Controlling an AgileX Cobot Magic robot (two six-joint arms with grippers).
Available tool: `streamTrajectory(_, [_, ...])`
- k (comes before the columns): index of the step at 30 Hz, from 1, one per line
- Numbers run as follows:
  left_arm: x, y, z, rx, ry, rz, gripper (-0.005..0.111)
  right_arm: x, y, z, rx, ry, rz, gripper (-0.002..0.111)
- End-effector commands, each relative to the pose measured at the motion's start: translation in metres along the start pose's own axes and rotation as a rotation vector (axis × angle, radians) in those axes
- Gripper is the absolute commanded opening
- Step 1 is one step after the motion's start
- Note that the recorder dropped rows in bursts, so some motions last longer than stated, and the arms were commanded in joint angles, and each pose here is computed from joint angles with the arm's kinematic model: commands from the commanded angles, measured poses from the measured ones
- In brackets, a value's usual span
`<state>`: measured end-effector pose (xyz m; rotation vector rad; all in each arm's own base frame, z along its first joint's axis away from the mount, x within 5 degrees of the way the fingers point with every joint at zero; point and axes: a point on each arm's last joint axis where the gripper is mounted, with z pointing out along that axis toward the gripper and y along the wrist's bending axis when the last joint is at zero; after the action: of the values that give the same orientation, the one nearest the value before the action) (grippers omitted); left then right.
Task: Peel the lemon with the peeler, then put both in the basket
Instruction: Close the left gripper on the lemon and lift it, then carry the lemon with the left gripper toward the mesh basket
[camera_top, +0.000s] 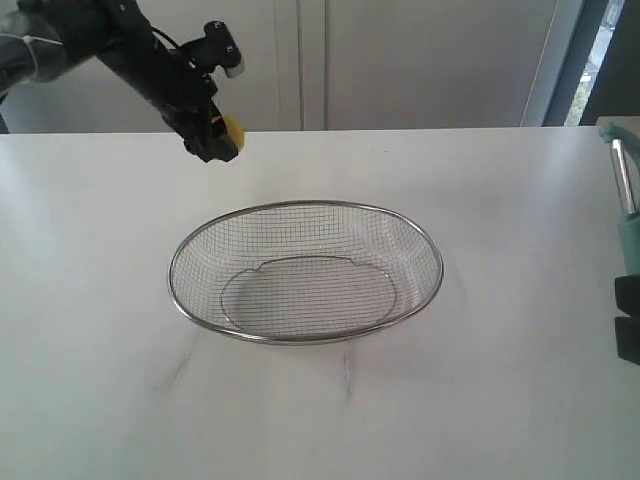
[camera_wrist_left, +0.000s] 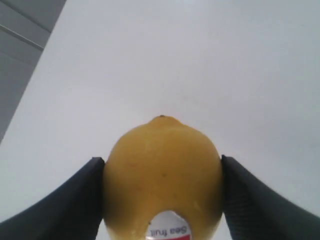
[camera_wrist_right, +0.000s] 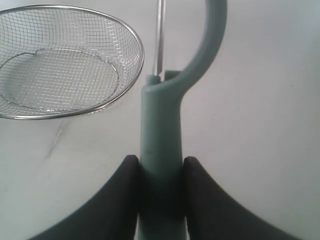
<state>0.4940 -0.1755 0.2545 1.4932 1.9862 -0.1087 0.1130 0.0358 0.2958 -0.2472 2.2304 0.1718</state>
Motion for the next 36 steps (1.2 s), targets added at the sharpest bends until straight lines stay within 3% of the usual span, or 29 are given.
streamTrajectory(1, [-0.002,-0.001,-0.032,0.084,-0.02,-0.034,0.0,0.0,-0.002,0.0,0.012,-0.011,-0.015,0.0])
streamTrajectory(6, [0.001,-0.002,-0.054,0.168,-0.051,-0.076,0.0,0.0,-0.002,0.0,0.012,-0.011,-0.015,0.0])
streamTrajectory(11, [0.005,-0.009,-0.076,0.269,-0.003,-0.071,0.0,0.0,-0.002,0.0,0.012,-0.011,-0.015,0.0])
streamTrajectory(17, [0.003,-0.005,-0.113,0.212,-0.019,-0.131,0.0,0.0,-0.002,0.0,0.012,-0.011,-0.015,0.0])
streamTrajectory(22, [-0.001,-0.015,-0.154,0.186,-0.046,-0.136,0.0,0.0,-0.001,0.0,0.011,-0.013,-0.015,0.0])
streamTrajectory(30, [0.019,-0.062,-0.191,0.225,-0.009,-0.176,0.0,0.0,-0.002,0.0,0.012,-0.011,-0.015,0.0])
streamTrajectory(35, [0.05,-0.11,-0.221,0.156,-0.039,-0.247,0.0,0.0,-0.002,0.0,0.012,-0.011,-0.015,0.0])
streamTrajectory(36, [0.059,-0.13,-0.235,0.115,-0.071,-0.275,0.0,0.0,-0.002,0.0,0.012,-0.011,-0.015,0.0])
